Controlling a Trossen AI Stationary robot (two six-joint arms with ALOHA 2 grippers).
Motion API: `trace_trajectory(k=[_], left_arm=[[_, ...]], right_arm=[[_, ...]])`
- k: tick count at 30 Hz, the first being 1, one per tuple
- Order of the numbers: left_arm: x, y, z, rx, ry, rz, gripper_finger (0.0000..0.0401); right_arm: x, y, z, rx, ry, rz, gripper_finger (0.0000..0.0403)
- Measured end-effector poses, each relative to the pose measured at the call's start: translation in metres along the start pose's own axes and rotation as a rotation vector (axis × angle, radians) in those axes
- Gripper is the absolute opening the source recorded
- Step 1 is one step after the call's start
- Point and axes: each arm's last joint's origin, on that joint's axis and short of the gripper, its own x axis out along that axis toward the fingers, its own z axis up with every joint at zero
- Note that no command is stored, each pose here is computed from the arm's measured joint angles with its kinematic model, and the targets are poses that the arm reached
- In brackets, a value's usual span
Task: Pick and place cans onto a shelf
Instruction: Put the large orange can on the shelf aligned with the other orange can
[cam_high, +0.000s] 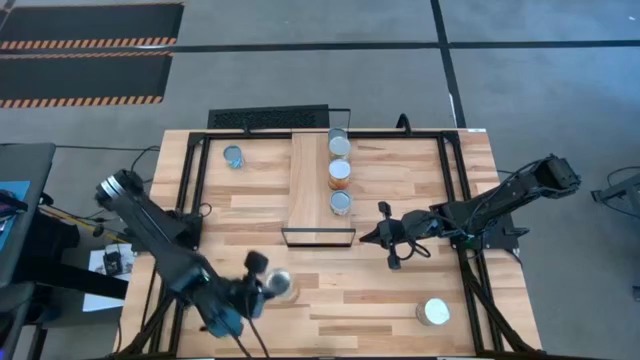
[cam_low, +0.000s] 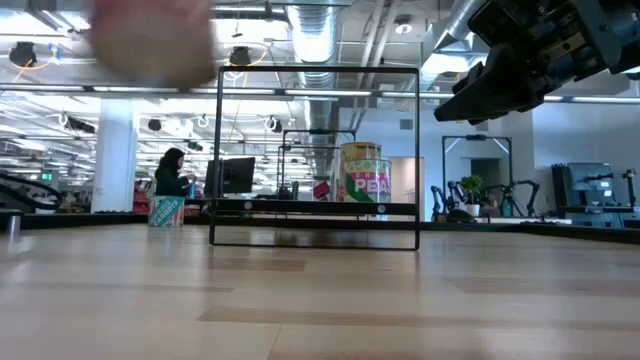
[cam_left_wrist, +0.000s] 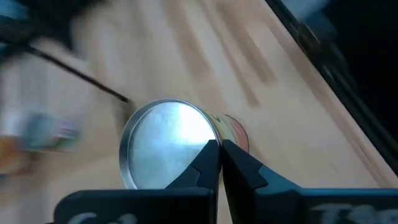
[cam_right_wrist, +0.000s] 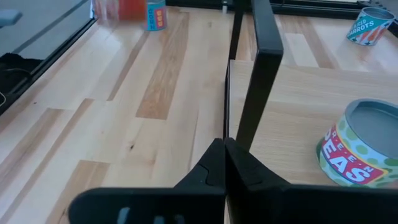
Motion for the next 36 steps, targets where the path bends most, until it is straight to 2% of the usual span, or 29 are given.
trace_trajectory(k=[5, 9, 12, 17, 21, 26, 31, 36], left_arm=[[-0.047, 0.057, 0.014, -0.103, -0.112, 0.178, 0.0000], [-0.065, 0.111, 0.009, -0.162, -0.110, 0.320, 0.0000], [-0.056, 0.150, -0.001, -0.191, -0.042, 0.389, 0.0000], [-0.020, 0.200, -0.030, -0.280, 0.030, 0.349, 0.0000], [0.011, 0.227, -0.061, -0.312, 0.026, 0.319, 0.0000], [0.035, 0.250, -0.093, -0.362, 0.012, 0.290, 0.0000], [0.058, 0.262, -0.106, -0.382, 0.073, 0.299, 0.0000], [0.087, 0.264, -0.112, -0.375, 0.139, 0.265, 0.0000]], right_arm=[[0.000, 0.000, 0.000, -0.005, 0.000, 0.000, 0.0010], [0.000, 0.000, 0.000, -0.012, -0.001, 0.002, 0.0010], [0.000, 0.000, 0.000, -0.023, -0.002, 0.002, 0.0010], [0.000, 0.000, 0.002, -0.023, -0.020, 0.004, 0.0010], [0.000, 0.000, 0.003, -0.023, -0.027, 0.004, 0.0010], [0.000, 0.000, 0.004, -0.021, -0.041, 0.005, 0.0010], [0.000, -0.002, 0.006, -0.040, -0.056, -0.002, 0.0010], [0.000, -0.002, 0.006, -0.048, -0.056, -0.002, 0.0010]])
